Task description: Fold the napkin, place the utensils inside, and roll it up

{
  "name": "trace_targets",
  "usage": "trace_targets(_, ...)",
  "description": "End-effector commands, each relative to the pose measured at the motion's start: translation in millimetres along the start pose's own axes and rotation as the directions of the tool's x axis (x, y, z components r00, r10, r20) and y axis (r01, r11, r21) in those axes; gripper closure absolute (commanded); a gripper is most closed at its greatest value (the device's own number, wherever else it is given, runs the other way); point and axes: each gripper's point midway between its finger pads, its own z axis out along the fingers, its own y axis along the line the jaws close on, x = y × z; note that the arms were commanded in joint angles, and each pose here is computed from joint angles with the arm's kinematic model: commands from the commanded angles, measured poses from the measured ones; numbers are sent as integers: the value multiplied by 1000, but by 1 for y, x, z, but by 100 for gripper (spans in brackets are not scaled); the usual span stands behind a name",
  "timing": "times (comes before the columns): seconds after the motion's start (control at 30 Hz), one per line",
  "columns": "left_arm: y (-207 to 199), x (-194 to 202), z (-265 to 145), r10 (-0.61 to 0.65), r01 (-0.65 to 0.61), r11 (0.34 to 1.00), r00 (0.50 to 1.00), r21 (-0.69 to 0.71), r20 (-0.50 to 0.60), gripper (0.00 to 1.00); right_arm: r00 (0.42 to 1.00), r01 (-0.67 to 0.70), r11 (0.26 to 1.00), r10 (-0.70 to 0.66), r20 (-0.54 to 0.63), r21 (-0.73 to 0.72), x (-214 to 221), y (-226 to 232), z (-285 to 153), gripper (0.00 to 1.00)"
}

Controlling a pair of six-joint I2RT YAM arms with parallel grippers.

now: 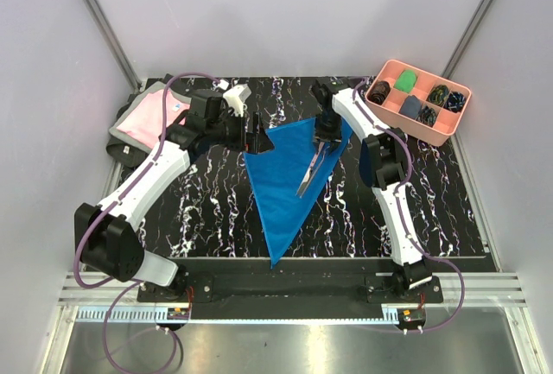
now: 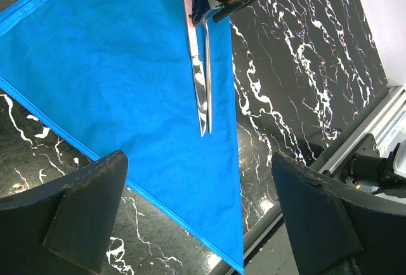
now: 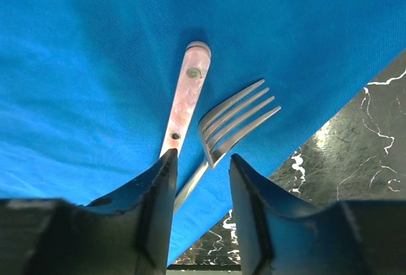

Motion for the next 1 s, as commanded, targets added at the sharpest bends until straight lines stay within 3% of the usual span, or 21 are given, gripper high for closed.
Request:
trace_targets(0.0, -14, -17, -11, 36, -38, 998, 997, 41, 67, 1, 1000, 6, 1000, -6, -25, 9, 12, 0, -26, 51)
trace_targets(0.13, -12, -16, -9, 34, -36, 999, 998, 33, 62, 1, 999, 29, 998, -27, 35, -58, 6, 9, -54, 43)
trace_targets(0.17, -11, -16, -9, 35, -37, 999, 998, 28, 61, 1, 998, 36, 998, -33, 48, -58, 5, 7, -58, 37)
trace_targets(0.27, -7, -15, -8, 37, -37, 999, 998, 13, 58, 1, 993, 33, 997, -25, 113, -65, -2, 0, -77, 33)
trace_targets(0.53, 1, -14, -6, 42, -41, 999, 998, -23, 49, 1, 960, -96, 970, 149, 236, -223, -46, -44, -83, 46)
trace_targets(0.67, 8, -12, -3, 42, -40, 998, 998, -51, 39, 1, 961, -131, 957, 186, 203, -258, -30, -56, -55, 53)
trace_targets(0.97, 19, 2, 15, -1, 0, 998, 1000, -59, -22, 1, 957, -149, 938, 216, 193, -313, -11, -57, -16, 55)
